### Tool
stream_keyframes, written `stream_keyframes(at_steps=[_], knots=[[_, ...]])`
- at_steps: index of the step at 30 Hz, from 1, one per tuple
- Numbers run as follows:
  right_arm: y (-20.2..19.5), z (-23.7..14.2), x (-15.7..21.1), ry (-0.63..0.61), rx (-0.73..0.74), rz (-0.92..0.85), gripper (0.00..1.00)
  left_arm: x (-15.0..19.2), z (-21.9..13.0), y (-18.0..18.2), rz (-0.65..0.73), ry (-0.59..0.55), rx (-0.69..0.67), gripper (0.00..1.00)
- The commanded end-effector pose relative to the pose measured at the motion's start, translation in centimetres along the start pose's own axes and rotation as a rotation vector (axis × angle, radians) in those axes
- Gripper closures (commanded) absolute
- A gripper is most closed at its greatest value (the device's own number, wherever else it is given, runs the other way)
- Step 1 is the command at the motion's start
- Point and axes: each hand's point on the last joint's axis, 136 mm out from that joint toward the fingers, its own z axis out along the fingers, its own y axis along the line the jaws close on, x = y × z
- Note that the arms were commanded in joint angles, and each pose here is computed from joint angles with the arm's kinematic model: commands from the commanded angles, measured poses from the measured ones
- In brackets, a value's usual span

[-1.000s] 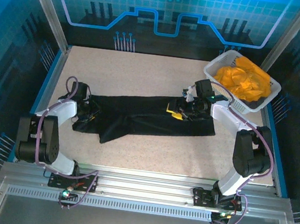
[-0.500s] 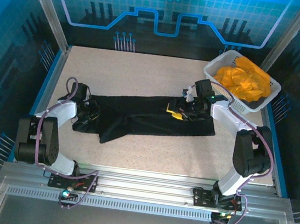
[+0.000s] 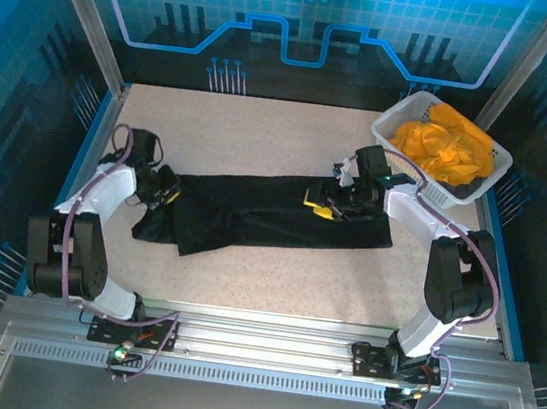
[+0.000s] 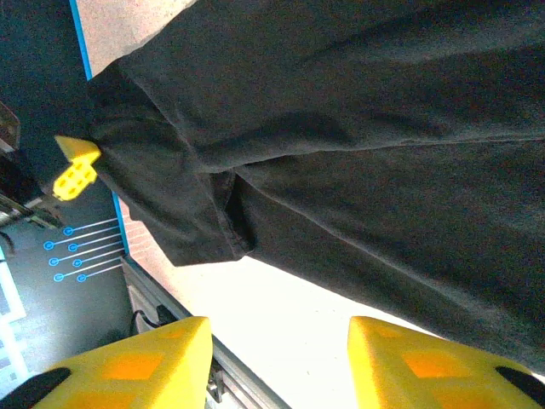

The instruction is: Fold and stack the t-shirts

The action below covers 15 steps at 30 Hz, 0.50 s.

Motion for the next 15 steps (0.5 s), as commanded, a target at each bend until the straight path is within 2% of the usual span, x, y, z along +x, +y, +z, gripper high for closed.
stream_keyframes(at_steps=[1, 9, 15], knots=[[0.1, -0.5, 0.7, 0.011, -0.001, -0.002, 0.53, -0.6, -0.1, 1.0, -0.076, 0.048, -0.079, 1.00], [-0.5, -0.8, 1.5, 0.012, 0.003, 0.008, 0.53, -4.0, 1.1, -0.3, -0.135, 0.077, -0.085, 1.00], [-0.6, -1.0, 1.8, 0.008, 0.004, 0.010, 0.53, -5.3, 3.1, 0.7, -0.155, 0.092, -0.134, 1.00]])
